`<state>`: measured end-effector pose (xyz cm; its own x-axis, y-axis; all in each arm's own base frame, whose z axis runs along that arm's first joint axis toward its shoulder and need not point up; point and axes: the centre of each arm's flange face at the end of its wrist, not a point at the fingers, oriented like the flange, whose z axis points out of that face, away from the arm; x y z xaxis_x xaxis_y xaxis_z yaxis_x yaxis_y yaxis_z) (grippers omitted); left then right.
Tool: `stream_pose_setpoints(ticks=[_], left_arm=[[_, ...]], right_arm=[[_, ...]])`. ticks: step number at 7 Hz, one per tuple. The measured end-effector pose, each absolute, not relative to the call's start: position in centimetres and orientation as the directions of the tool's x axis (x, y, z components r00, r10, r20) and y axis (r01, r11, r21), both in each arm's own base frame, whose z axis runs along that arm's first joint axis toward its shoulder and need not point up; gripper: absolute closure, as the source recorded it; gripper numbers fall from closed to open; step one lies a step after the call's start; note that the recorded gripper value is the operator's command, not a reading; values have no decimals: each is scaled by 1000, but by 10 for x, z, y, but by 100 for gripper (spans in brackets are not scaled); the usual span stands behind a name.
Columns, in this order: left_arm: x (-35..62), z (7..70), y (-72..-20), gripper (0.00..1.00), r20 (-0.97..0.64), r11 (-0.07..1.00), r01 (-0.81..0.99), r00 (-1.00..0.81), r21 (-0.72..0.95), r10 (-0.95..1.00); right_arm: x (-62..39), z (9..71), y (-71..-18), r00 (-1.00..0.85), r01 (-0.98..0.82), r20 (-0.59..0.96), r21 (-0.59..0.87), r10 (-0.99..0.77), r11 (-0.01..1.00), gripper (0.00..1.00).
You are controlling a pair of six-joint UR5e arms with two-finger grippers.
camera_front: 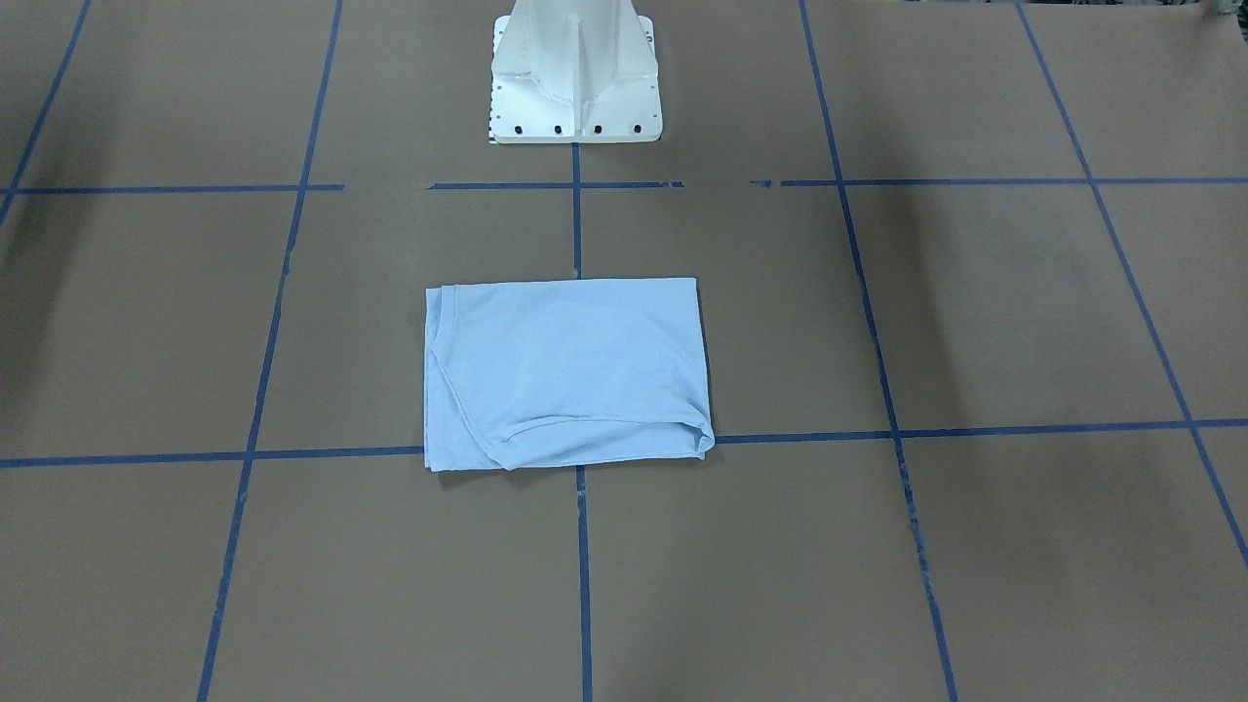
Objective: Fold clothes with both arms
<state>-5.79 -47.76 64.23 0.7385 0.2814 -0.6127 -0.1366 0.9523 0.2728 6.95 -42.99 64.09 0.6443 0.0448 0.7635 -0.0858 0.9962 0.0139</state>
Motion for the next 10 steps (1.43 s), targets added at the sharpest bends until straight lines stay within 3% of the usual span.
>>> stream_pose_setpoints(ticks=[10], left_arm=[[-52, 640, -477, 0, -710, 997, 45, 705, 59, 10]], right_arm=[[69, 638, -430, 642, -85, 766, 20, 39, 996, 0]])
